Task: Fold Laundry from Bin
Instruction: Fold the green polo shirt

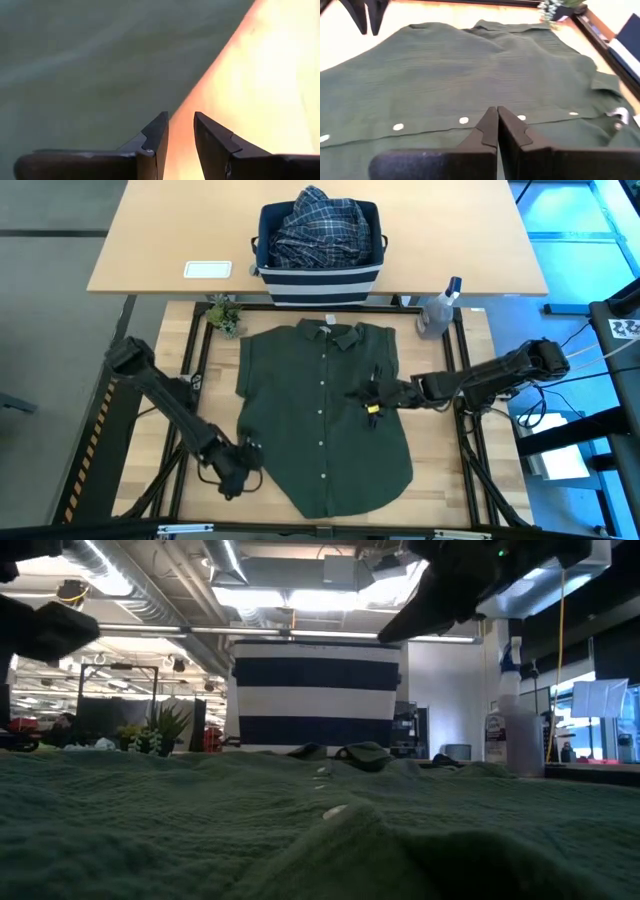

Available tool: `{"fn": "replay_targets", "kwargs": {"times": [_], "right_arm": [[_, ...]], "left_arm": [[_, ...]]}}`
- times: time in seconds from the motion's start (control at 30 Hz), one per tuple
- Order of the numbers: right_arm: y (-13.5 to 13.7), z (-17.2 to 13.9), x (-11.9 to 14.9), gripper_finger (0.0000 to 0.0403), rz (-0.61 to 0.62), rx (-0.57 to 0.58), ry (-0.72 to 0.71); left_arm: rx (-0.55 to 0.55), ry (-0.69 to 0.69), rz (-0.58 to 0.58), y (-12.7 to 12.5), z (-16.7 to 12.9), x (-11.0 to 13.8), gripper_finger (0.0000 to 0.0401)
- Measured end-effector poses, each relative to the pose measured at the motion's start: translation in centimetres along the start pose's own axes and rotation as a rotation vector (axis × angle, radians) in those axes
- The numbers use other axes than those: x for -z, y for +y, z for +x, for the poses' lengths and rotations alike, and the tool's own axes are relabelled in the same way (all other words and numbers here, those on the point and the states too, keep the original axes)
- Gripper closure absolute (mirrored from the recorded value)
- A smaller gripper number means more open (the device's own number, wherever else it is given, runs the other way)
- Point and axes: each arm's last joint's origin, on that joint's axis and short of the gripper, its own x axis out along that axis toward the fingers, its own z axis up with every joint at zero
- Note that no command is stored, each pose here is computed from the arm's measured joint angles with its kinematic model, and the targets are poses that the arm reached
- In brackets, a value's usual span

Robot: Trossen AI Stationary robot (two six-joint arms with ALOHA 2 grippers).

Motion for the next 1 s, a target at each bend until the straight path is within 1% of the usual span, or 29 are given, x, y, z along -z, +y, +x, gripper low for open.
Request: {"fn": "replay_targets", "kwargs": {"times": [0.1,0.27,0.4,0.53,0.73,0.83,0.9,1.0], "right_arm": [[0.9,-0.3,0.1,0.0402,0.002,-0.009,-0.003],[1.3,-0.5,0.3,0.0402,0.034,0.003,0.013],[1.2,-0.4,0.3,0.0402,0.063,0.008,0.016],[1.2,-0.4,0.3,0.0402,0.064,0.010,0.016],[1.1,-0.4,0.3,0.0402,0.061,0.043,0.011],[1.1,-0.4,0.3,0.0402,0.054,0.044,0.011],[1.1,-0.4,0.3,0.0402,0.054,0.044,0.011],[1.1,-0.4,0.3,0.0402,0.054,0.044,0.010]], "left_arm": [[0.006,-0.027,0.094,-0.7,1.6,-0.2,0.0314],[-0.054,-0.012,0.212,-0.9,3.3,0.1,0.0314],[-0.081,-0.025,0.283,-1.0,3.4,-0.2,0.0314],[-0.061,-0.036,0.304,-1.1,3.2,-0.9,0.0312],[0.003,-0.050,0.320,-1.6,2.7,-2.0,0.0276],[0.002,-0.056,0.327,-1.6,2.7,-2.0,0.0252],[-0.007,-0.057,0.356,-1.6,2.8,-2.0,0.0237],[-0.039,-0.045,0.435,-1.6,3.4,-1.9,0.0223]]}}
